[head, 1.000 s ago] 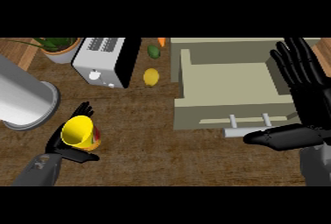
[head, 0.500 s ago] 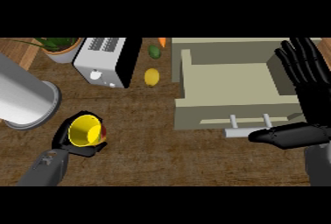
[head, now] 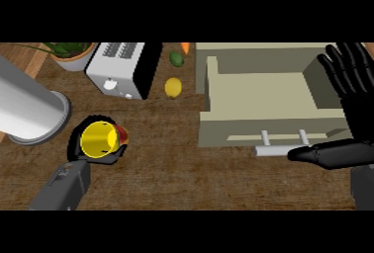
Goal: Pick up the cup, place it into the drawer and close the drawer
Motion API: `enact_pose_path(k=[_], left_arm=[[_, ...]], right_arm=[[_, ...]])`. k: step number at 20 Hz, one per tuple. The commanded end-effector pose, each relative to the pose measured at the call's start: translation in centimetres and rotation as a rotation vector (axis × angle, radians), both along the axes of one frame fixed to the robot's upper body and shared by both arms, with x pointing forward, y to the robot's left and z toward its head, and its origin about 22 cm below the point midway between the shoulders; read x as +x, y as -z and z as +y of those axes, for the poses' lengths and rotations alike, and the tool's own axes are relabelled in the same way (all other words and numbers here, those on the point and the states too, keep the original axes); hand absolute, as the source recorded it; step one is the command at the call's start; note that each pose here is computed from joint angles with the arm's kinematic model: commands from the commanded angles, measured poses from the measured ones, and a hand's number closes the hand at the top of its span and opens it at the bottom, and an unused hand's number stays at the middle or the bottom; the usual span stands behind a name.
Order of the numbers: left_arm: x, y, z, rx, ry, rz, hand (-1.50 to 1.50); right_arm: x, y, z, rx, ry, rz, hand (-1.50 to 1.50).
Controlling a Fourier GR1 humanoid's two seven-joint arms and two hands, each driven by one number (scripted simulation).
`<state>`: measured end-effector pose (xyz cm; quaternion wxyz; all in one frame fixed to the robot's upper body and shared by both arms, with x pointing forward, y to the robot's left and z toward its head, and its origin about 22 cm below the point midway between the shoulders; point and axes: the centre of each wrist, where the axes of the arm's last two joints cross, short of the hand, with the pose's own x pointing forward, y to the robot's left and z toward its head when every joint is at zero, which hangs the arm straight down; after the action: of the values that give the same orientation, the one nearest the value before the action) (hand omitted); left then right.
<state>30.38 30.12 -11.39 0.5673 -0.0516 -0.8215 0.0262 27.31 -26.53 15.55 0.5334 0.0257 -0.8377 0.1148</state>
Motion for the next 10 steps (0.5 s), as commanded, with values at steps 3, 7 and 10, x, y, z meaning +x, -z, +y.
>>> enact_pose_path(k=[3,7,10], left_arm=[[2.4,-1.8,-2.1,-0.075,-0.081,-0.189,1.50],[6.1,-5.7,-6.3,-0.049,0.021,-0.210,1.50],[6.3,-7.4,-9.3,-0.034,0.049,-0.242,1.50]], right_arm=[[0.3,0.7,-1.4,-0.012,0.006,0.009,-1.50],[-1.1,1.0,0.3,-0.004,0.028,0.012,-1.50],[-1.1,0.0,-2.1,-0.011,0.042,0.022,-1.50]])
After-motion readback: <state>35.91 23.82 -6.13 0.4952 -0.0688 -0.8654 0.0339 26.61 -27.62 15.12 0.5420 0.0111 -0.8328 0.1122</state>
